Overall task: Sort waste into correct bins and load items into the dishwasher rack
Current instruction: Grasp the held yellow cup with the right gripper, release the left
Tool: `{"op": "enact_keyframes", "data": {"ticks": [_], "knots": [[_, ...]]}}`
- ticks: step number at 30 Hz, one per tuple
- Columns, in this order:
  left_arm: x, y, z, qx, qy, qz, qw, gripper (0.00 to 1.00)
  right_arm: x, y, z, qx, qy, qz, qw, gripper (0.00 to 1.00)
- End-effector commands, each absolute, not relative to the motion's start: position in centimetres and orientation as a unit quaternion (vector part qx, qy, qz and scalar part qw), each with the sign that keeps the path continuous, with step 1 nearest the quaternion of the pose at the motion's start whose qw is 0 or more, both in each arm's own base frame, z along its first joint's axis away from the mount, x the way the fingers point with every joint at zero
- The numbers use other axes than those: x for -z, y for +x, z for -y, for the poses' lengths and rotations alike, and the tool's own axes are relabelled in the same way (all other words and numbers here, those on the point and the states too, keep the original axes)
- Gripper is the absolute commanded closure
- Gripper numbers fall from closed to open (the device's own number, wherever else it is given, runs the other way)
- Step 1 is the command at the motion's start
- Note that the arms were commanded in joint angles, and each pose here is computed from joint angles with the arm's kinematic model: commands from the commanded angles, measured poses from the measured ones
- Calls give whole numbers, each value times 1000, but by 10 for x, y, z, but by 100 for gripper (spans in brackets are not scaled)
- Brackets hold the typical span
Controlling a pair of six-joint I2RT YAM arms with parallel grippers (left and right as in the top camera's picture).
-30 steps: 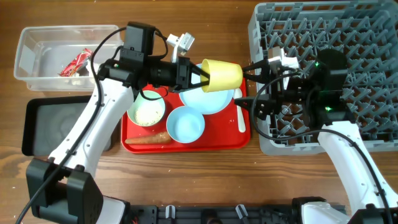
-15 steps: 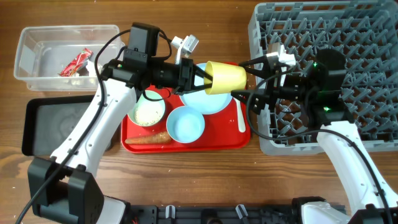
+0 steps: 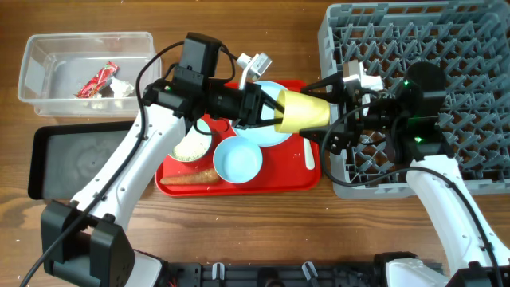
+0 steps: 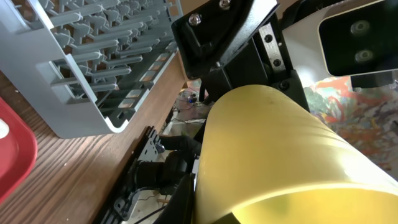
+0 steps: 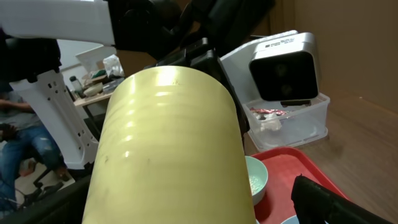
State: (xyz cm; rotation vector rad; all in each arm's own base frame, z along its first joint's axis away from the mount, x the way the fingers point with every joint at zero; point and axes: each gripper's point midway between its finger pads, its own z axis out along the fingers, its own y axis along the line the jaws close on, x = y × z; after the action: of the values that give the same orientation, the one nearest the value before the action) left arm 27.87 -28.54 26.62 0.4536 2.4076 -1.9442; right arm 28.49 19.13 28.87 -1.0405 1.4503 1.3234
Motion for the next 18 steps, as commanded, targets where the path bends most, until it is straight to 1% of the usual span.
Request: {"op": "enact_keyframes", "data": {"ticks": [1, 2, 3, 6, 8, 10, 12, 15, 16, 18], "knots": [[-268, 280, 289, 621, 152, -769, 11, 96, -292, 285, -192, -537, -430, -574, 444, 5], [-267, 280, 289, 619, 151, -771, 13, 95, -292, 285, -192, -537, -430, -574, 444, 11], [-266, 281, 289, 617, 150, -772, 14, 92, -292, 285, -192, -537, -430, -574, 444, 14], [-263, 284, 288, 609, 146, -779, 21, 80, -292, 285, -192, -537, -430, -574, 444, 21], [-259, 289, 288, 598, 140, -788, 30, 75, -292, 286, -192, -541, -421, -581, 439, 25], [-254, 293, 287, 587, 135, -797, 40, 76, -292, 287, -192, -545, -412, -588, 432, 29], [-254, 294, 287, 585, 134, -799, 42, 78, -292, 287, -192, -546, -412, -589, 432, 36], [-255, 295, 287, 587, 138, -797, 48, 82, -291, 287, -192, -546, -411, -589, 431, 41], [-256, 296, 287, 587, 140, -796, 51, 81, -291, 287, -192, -546, -411, -589, 431, 42], [-256, 299, 285, 587, 137, -796, 54, 76, -291, 287, -192, -546, -411, -589, 431, 42]]}}
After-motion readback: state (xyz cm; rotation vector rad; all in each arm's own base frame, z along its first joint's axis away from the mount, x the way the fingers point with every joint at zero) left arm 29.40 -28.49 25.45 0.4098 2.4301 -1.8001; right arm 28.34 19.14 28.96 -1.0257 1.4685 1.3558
